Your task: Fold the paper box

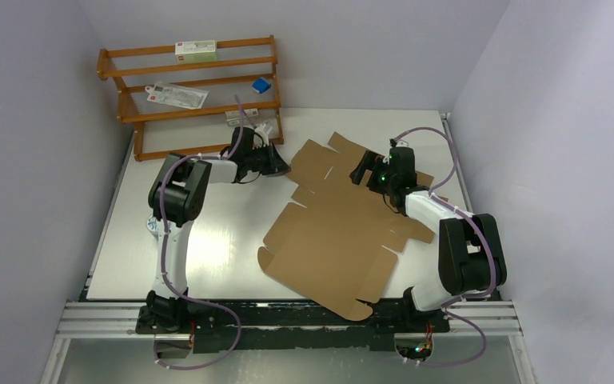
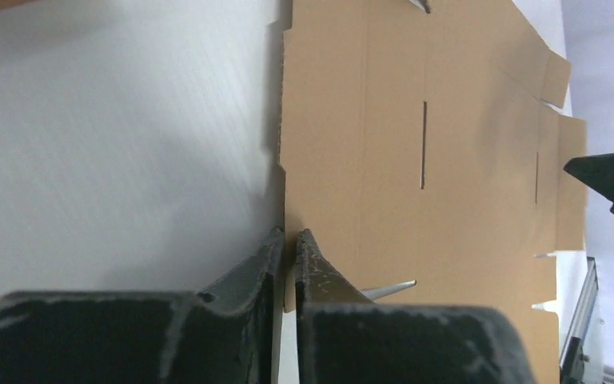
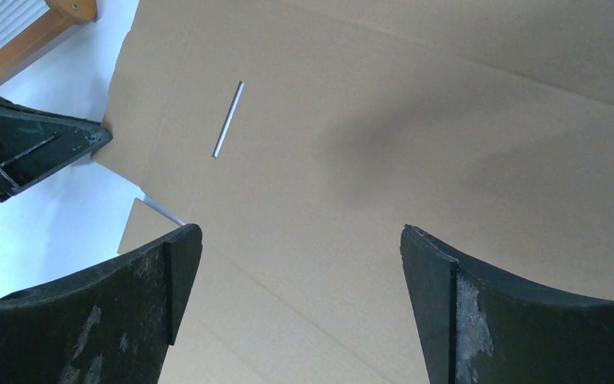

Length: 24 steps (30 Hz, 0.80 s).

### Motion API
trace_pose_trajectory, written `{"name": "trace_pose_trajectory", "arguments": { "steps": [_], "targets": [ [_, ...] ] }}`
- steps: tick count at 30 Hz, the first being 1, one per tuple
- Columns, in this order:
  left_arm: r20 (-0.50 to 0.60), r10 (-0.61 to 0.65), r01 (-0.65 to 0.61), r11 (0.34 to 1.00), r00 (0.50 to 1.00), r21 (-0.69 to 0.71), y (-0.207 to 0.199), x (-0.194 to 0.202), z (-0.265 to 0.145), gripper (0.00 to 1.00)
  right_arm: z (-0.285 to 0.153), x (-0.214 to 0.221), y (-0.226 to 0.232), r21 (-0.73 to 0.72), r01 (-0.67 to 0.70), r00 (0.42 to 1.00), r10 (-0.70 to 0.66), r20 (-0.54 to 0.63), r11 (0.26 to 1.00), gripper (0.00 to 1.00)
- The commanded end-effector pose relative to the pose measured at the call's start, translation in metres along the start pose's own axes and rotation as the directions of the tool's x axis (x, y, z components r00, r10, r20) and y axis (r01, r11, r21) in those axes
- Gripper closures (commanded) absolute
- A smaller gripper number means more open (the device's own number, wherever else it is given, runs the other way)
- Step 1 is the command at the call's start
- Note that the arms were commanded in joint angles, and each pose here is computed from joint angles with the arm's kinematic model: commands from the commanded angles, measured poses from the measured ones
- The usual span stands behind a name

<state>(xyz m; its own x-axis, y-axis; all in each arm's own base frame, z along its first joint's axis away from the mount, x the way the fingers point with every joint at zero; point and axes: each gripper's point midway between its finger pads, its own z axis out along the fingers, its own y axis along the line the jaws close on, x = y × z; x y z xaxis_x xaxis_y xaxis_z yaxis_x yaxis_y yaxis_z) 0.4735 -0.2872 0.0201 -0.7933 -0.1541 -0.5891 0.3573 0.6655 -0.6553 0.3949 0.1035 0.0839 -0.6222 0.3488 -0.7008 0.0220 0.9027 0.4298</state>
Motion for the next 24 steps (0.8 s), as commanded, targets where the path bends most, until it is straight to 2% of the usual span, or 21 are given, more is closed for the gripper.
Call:
{"name": "trace_pose_trajectory", "arguments": {
  "steps": [1,6,12,18,24],
  "targets": [
    [0.008,-0.011,0.011,1.000,1.000,0.014,0.000,0.003,-0.013,0.94,-0.002,-0.009,0.010,-0.043,0.029,0.999,-0.028,0.026,0.999,0.00],
    [0.065,-0.005,0.006,1.000,0.998,-0.018,-0.008,-0.005,-0.042,0.95,-0.002,-0.014,0.020,-0.084,0.034,0.999,-0.031,0.033,0.996,0.00],
    [0.125,-0.049,0.068,0.985,0.991,-0.157,0.005,0.015,-0.087,0.95,0.004,-0.019,0.056,-0.183,0.063,0.998,-0.059,0.027,0.981,0.00],
    [0.240,-0.106,0.180,0.933,0.965,-0.311,0.029,0.034,-0.146,0.95,0.016,-0.013,0.097,-0.254,0.135,0.991,-0.137,0.010,0.958,0.00],
    [0.326,-0.067,0.219,0.862,0.943,-0.458,0.047,0.039,-0.201,0.95,0.024,-0.009,0.122,-0.288,0.176,0.982,-0.186,-0.007,0.941,0.00]
  ]
}}
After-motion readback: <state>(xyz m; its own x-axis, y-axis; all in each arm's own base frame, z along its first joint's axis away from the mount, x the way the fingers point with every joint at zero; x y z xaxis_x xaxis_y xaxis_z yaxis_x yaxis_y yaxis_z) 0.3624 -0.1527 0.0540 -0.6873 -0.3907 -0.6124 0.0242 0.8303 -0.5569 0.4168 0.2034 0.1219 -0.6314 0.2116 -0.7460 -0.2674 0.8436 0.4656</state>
